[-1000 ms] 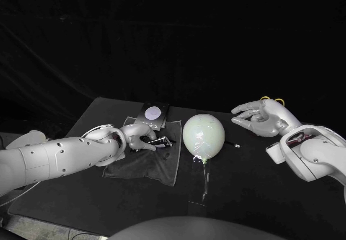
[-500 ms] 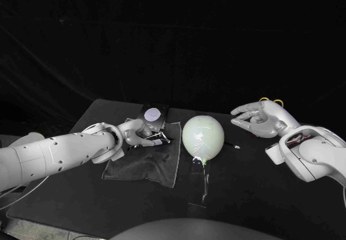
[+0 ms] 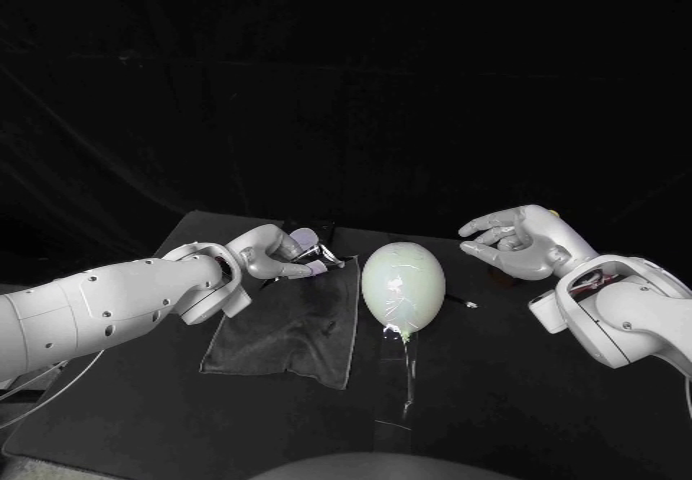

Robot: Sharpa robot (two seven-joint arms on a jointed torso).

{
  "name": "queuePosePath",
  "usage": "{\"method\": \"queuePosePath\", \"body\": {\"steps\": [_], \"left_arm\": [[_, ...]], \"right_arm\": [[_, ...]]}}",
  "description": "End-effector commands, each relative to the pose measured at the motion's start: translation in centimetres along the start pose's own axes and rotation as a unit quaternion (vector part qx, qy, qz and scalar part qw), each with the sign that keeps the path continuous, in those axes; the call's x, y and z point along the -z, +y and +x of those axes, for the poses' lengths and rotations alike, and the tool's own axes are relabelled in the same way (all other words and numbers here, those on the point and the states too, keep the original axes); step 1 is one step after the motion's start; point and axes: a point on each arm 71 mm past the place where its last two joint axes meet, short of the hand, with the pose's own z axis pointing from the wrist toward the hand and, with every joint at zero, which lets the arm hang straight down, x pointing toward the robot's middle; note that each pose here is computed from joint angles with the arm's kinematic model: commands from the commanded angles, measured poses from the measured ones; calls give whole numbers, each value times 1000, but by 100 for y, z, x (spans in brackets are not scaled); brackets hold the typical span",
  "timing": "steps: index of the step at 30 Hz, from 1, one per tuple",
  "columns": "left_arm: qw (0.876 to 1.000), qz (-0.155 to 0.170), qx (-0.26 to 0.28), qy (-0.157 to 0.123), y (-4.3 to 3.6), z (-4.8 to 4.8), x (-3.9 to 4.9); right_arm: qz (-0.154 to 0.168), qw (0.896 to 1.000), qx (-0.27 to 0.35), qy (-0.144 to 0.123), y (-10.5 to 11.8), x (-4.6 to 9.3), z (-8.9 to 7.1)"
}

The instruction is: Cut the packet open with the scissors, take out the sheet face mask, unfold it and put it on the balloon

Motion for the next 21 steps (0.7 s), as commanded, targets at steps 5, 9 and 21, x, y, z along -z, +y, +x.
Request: {"method": "queuePosePath", "body": {"steps": [5, 9, 21], "left_arm": [[997, 54, 59, -14, -429, -172, -88], [995, 74, 60, -13, -607, -226, -155], [991, 113, 65, -7, -962, -165, -480]], "right_arm": [[-30, 999, 27, 16, 200, -142, -145], [-34, 998, 45, 29, 311, -238, -197], [-59, 987, 147, 36, 742, -645, -164]]}}
